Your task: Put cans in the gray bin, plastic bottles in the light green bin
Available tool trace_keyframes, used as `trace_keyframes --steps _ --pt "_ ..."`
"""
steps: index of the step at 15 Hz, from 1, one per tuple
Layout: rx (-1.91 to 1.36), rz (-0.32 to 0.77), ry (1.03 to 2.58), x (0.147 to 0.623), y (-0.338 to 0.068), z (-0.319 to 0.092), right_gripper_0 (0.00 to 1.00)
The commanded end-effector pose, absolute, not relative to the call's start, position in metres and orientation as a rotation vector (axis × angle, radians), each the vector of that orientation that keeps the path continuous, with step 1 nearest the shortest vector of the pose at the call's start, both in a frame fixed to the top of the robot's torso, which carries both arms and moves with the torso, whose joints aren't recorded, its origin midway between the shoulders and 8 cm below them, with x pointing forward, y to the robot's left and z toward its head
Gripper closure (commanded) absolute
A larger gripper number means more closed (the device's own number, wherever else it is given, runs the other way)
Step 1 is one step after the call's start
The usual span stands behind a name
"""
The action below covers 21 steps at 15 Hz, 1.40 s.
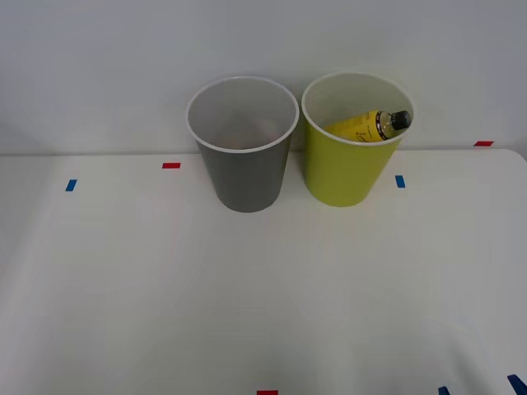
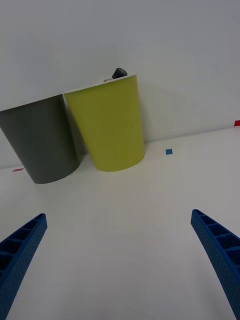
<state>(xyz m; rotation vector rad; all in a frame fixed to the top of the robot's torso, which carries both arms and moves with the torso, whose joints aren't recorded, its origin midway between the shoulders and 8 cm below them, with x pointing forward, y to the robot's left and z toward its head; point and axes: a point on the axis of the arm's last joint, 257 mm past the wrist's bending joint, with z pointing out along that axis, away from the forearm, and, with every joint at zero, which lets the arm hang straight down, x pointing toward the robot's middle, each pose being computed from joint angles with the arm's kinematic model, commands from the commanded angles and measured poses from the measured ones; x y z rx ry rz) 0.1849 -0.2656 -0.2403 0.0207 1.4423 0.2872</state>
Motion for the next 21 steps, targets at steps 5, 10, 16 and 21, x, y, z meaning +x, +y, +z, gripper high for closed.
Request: trace_keyframes --steps 5,10,16,21 --pt "0.021 0.287 1.442 0.1849 -0.2657 -0.2402 0.00" --pt "0.021 0.287 1.442 0.1849 -0.2657 -0.2402 0.00" --pt "0.021 0.287 1.442 0.1849 -0.2657 -0.2402 0.00" --pt "0.021 0.287 1.442 0.1849 -0.2657 -0.2402 0.00"
